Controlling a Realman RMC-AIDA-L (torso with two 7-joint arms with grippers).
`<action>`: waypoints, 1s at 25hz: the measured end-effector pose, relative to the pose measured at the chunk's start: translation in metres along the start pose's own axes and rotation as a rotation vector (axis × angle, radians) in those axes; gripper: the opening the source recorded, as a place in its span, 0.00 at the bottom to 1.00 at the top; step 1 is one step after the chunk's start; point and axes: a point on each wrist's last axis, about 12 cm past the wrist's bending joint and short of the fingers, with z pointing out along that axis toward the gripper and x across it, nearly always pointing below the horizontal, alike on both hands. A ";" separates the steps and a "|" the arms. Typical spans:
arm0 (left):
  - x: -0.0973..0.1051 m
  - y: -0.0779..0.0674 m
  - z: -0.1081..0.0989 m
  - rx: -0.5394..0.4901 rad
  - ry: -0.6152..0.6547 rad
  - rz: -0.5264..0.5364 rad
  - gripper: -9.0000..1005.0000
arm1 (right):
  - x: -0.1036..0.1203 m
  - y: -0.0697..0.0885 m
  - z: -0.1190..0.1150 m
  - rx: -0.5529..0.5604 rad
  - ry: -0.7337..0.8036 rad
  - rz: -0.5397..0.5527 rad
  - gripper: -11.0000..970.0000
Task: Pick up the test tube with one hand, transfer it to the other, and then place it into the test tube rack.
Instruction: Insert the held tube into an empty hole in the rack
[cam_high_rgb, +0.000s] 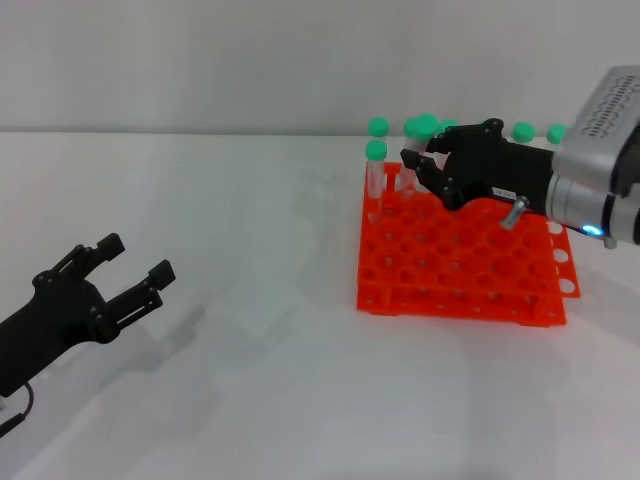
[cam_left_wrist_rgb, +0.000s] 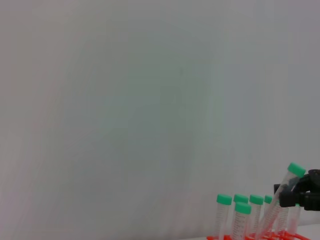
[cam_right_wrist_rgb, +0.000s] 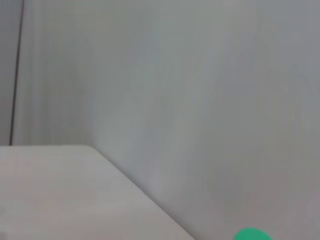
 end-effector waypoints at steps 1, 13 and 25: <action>0.000 0.000 0.000 0.000 0.000 0.000 0.88 | 0.000 0.001 0.003 0.001 0.010 -0.009 0.25; 0.000 0.003 0.002 -0.015 0.010 0.005 0.88 | -0.005 0.003 0.014 -0.001 0.047 -0.047 0.26; -0.002 0.005 0.007 -0.016 0.016 0.013 0.88 | 0.003 -0.001 0.009 0.019 0.072 -0.015 0.27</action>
